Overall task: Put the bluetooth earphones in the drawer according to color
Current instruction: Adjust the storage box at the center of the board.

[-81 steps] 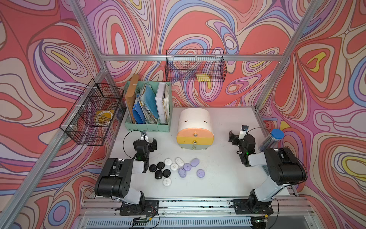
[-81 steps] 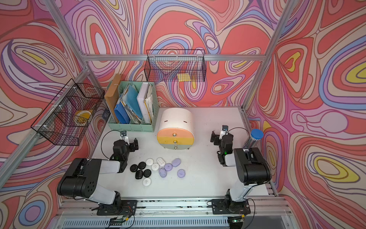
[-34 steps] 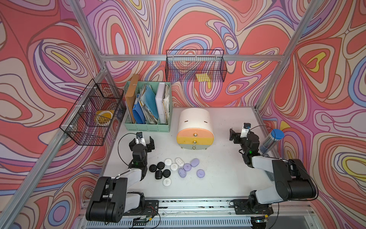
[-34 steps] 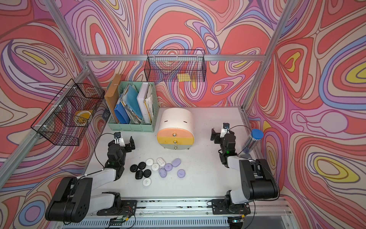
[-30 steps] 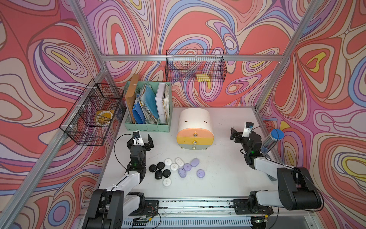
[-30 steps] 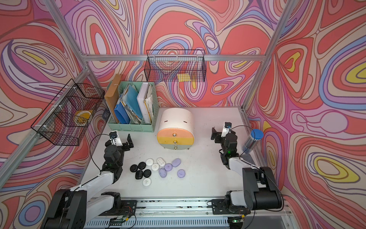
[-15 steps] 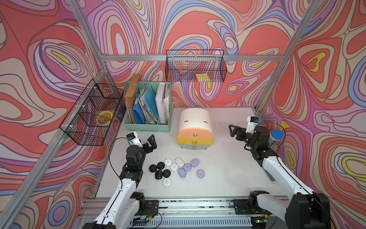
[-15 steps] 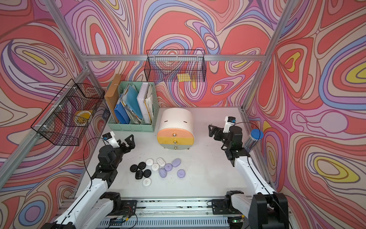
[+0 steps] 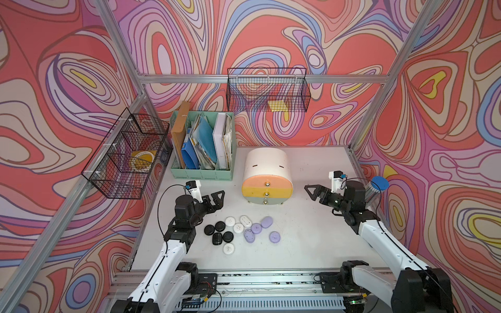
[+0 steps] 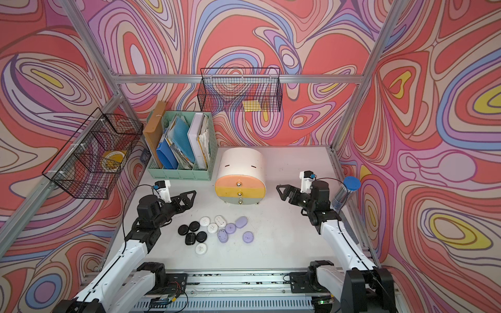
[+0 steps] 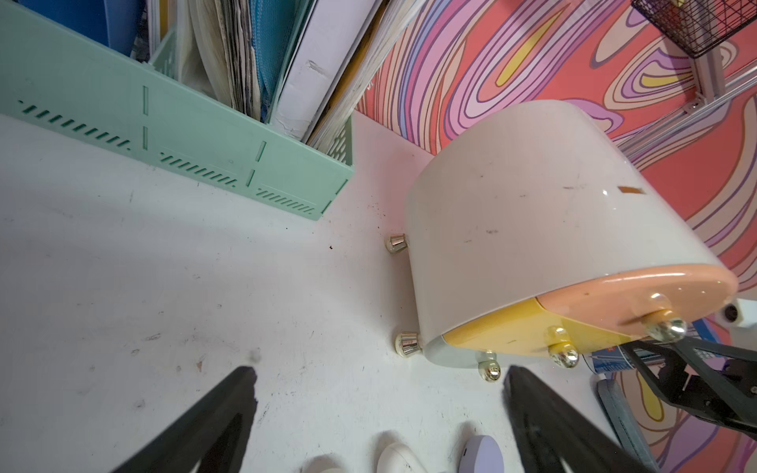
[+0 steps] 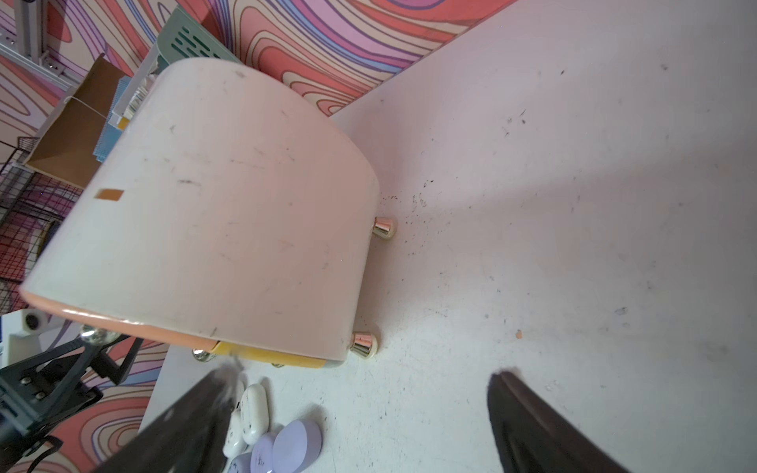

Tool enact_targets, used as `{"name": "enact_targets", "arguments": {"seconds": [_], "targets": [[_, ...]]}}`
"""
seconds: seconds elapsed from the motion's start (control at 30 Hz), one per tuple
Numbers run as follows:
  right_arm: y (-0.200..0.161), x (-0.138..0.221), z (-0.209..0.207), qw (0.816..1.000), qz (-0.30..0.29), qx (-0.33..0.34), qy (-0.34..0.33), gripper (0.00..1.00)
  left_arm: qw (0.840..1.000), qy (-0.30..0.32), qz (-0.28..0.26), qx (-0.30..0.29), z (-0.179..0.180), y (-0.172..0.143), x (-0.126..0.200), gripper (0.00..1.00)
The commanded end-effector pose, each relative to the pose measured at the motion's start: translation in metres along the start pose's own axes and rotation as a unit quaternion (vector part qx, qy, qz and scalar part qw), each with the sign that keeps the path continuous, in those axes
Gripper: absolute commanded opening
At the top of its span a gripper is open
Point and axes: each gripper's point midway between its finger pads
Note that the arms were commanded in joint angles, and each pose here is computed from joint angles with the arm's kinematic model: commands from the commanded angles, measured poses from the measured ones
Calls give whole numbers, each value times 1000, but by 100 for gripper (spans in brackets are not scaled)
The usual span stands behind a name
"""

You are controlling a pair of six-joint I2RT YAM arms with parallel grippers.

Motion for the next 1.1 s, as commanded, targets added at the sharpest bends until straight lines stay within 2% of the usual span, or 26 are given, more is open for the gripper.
{"name": "enact_targets", "arguments": {"seconds": [0.0, 0.03, 0.23, 0.67, 0.9, 1.07], "targets": [[-3, 0, 18, 998, 6, -2, 63, 98, 997, 45, -7, 58, 24, -12, 1, 99], [-4, 0, 22, 997, 6, -3, 74, 98, 996, 52, -11, 75, 30, -14, 0, 99], [-17, -1, 41, 994, 21, 7, 107, 97, 997, 10, -13, 70, 21, -15, -8, 99], [-82, -22, 80, 983, 110, 97, 109, 98, 995, -15, 19, 98, 20, -28, -26, 99], [-92, -33, 85, 979, 132, 115, 103, 98, 993, -37, 54, 98, 13, -37, -38, 99], [-86, -44, 81, 981, 136, 115, 78, 96, 991, -47, 83, 92, 6, -47, -48, 99]]}}
Point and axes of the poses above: each gripper's point midway between its finger pads, its own x axis back along the fingers, its own z axis along the line the jaws close on, y = z × x, and after that the axes turned 2 degrees about x, right-handed
